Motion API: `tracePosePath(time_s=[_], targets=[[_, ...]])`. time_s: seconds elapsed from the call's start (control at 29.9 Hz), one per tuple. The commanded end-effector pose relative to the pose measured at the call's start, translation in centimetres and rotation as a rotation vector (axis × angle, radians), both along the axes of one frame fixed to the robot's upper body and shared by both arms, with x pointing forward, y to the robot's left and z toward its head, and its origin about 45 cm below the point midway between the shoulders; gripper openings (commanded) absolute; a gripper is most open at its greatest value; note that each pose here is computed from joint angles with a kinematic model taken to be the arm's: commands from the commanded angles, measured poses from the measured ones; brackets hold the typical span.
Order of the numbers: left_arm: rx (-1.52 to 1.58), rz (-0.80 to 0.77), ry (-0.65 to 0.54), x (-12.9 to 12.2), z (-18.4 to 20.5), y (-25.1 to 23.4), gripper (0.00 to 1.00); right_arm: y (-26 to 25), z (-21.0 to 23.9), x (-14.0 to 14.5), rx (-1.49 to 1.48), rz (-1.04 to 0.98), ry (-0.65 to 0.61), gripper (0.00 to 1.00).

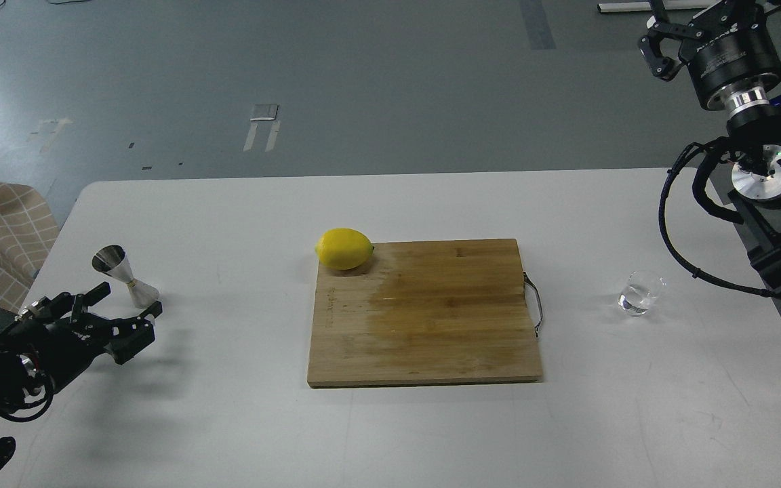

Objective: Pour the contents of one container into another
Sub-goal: 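Open the left gripper and move it beside the metal jigger, then close the left gripper around the metal jigger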

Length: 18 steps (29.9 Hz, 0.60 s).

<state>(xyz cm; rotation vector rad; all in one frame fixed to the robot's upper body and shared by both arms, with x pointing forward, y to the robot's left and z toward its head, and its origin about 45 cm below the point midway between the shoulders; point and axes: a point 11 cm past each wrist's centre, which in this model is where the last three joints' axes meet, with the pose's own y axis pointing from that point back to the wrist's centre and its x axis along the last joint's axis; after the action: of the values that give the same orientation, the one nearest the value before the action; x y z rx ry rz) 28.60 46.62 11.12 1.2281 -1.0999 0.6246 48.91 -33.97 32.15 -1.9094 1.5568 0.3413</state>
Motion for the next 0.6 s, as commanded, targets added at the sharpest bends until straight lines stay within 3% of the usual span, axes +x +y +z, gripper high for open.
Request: tracePosePath(time_s=[0.0, 0.43, 0.57], targets=[[0.012, 0.004, 0.005, 0.6, -0.1, 0.2, 0.99, 0.0, 0.0, 0.0, 0.000, -0.001, 0.000, 1.00], [0.014, 0.052, -0.001, 2.1, -0.4, 0.7, 0.99, -0.3, 0.3, -0.1, -0.009, -0.003, -0.007, 1.00], [0.007, 0.063, 0.005, 2.1, -0.8, 0.6, 0.94, -0.6, 0.3, -0.1, -0.012, -0.006, -0.005, 1.00]])
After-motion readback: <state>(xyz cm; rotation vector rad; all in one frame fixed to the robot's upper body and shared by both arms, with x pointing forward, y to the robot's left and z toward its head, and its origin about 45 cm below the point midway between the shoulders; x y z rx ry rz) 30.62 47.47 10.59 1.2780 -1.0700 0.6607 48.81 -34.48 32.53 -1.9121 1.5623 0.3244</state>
